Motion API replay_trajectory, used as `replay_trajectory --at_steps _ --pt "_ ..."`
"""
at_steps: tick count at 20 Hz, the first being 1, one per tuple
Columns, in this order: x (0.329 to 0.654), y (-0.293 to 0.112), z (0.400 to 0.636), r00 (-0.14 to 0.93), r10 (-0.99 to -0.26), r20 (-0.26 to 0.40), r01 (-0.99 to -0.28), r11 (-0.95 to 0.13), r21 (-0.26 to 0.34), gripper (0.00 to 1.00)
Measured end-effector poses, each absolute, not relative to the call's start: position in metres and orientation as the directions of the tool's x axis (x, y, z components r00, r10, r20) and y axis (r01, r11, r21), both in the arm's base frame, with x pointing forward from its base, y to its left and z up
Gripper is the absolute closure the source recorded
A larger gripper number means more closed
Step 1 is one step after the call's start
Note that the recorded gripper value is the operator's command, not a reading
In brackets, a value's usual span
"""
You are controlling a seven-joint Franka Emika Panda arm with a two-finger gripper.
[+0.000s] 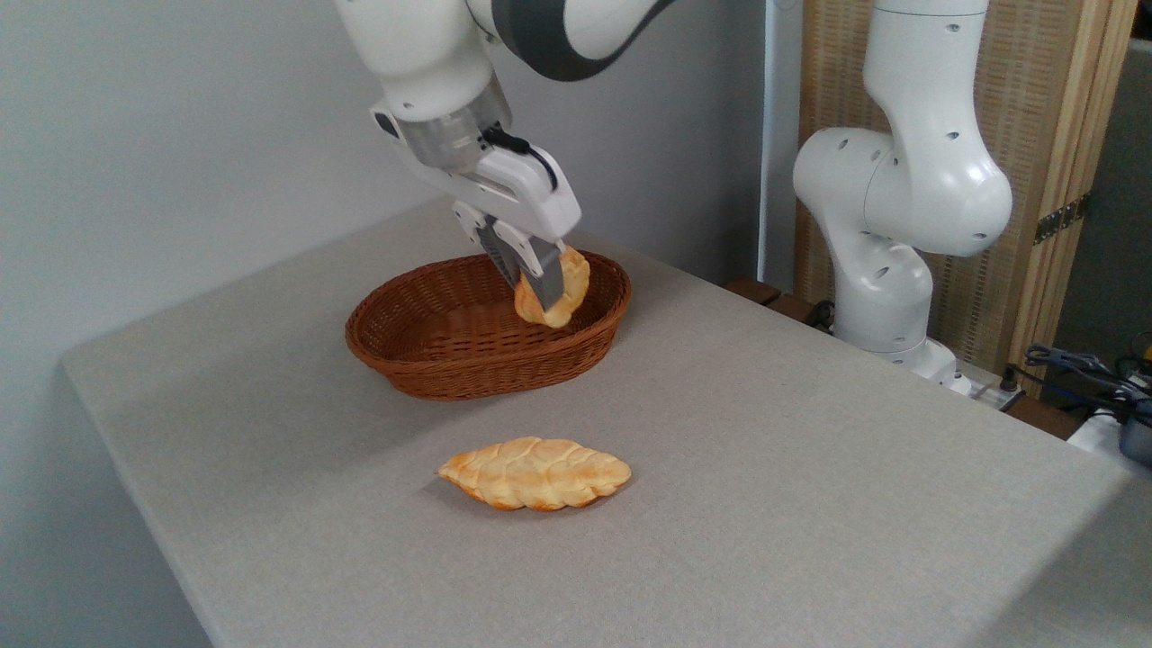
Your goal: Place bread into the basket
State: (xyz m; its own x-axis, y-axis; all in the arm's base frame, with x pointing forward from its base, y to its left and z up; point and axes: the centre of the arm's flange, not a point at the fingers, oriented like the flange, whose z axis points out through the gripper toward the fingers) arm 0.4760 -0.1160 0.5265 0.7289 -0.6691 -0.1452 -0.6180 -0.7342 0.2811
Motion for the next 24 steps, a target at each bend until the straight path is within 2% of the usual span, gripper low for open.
replay_trajectory --at_steps 4,7,8,9,10,11,12,15,24 --pt "0.468 -0.169 0.524 0.665 -0.738 -0.116 -0.695 -0.668 0.266 0.63" --pt "0.467 -0.209 0.510 0.620 -0.781 -0.069 -0.750 -0.617 0.240 0.58" --pt "0.467 -0.218 0.504 0.611 -0.789 -0.061 -0.759 -0.606 0.236 0.51" --pt "0.466 -0.227 0.496 0.601 -0.797 -0.051 -0.770 -0.595 0.230 0.35" --pt "0.465 -0.236 0.487 0.592 -0.805 -0.042 -0.779 -0.585 0.225 0.14" --pt "0.464 -0.243 0.478 0.584 -0.811 -0.036 -0.786 -0.577 0.222 0.04" --pt "0.463 -0.249 0.469 0.578 -0.815 -0.033 -0.791 -0.570 0.220 0.00" --pt "0.460 -0.255 0.454 0.569 -0.822 -0.037 -0.797 -0.562 0.220 0.00" --pt "0.461 -0.254 0.454 0.569 -0.822 -0.037 -0.798 -0.562 0.220 0.00"
